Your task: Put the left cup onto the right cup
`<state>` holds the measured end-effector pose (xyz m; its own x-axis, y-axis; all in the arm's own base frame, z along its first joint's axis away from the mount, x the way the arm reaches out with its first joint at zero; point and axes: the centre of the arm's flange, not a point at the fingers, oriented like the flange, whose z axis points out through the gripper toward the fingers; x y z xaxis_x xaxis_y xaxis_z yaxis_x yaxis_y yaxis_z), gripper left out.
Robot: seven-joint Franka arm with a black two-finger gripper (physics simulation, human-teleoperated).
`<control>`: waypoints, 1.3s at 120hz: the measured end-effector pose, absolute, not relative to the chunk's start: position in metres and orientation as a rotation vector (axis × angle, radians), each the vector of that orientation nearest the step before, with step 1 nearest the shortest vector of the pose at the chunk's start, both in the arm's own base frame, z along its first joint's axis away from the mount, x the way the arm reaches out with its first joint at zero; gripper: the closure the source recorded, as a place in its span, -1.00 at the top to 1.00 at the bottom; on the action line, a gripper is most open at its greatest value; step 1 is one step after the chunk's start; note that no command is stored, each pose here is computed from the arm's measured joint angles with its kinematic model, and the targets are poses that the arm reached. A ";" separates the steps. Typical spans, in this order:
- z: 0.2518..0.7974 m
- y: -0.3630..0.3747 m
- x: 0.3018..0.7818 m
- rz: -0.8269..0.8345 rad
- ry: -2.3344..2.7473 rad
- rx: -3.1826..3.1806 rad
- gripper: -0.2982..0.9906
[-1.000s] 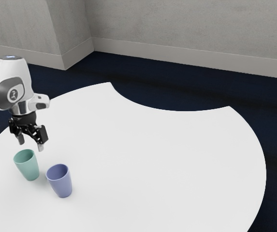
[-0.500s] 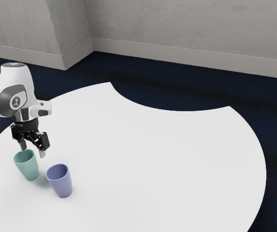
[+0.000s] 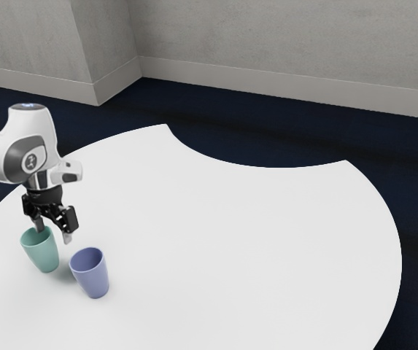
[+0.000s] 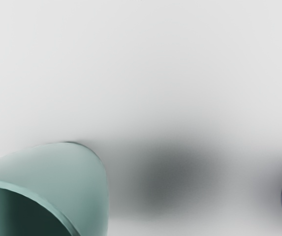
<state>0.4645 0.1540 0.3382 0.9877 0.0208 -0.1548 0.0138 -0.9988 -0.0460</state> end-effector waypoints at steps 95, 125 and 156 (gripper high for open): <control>0.322 0.155 0.466 0.265 -0.022 -3.086 0.52; 0.320 0.152 0.463 0.269 -0.018 -3.088 0.51; 0.318 0.150 0.464 0.274 -0.013 -3.087 0.38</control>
